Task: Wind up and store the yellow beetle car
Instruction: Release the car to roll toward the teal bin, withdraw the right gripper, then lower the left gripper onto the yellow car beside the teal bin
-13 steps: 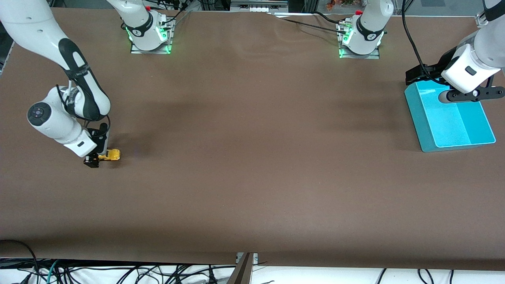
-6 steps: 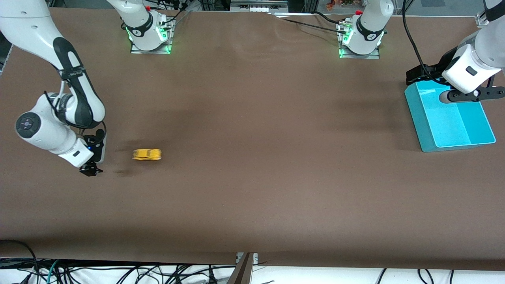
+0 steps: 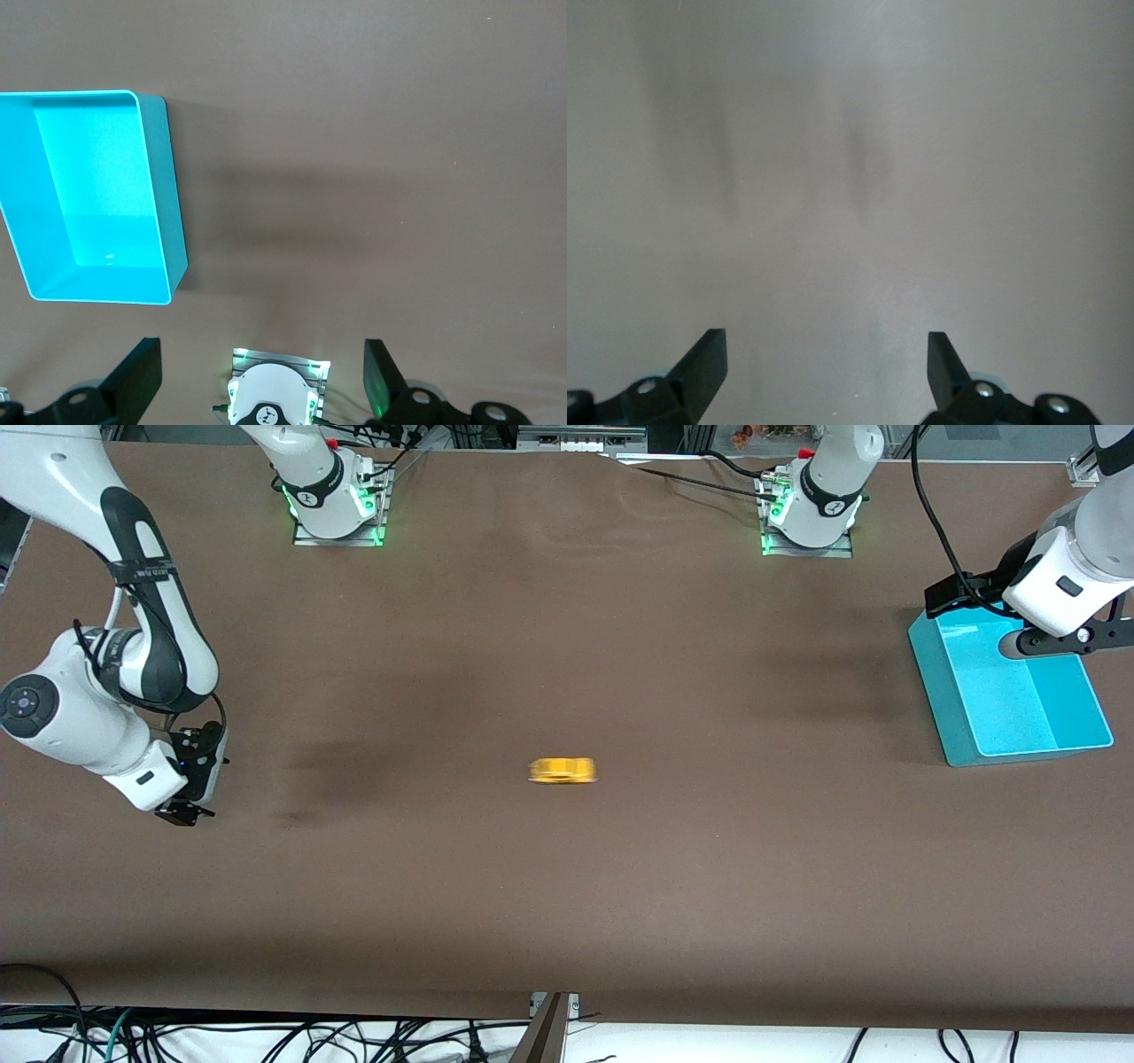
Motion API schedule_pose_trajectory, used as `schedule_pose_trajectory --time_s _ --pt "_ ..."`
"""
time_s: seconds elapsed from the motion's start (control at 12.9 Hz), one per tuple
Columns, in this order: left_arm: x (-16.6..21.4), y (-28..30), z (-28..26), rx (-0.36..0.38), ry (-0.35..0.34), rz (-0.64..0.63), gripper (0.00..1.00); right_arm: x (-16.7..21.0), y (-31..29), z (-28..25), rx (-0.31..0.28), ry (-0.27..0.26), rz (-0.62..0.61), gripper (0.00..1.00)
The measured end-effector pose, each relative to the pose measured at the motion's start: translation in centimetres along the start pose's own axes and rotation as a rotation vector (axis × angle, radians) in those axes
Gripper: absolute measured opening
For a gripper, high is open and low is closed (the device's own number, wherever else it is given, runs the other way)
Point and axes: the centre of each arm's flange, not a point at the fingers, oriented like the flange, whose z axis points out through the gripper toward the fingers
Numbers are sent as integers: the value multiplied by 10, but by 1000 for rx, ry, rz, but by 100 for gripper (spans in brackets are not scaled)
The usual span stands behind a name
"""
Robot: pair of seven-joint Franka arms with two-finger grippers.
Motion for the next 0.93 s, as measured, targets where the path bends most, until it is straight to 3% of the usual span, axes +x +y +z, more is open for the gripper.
schedule_pose_trajectory --time_s 0.23,0.62,0.93 --pt "2 -8 1 -2 -2 -15 100 24 -6 -78 67 -15 274 100" --pt "10 -20 10 -8 -18 -35 100 44 -14 -195 177 -99 760 100" --pt "26 -16 31 -6 -53 -29 100 61 -18 -220 175 -131 1059 100"
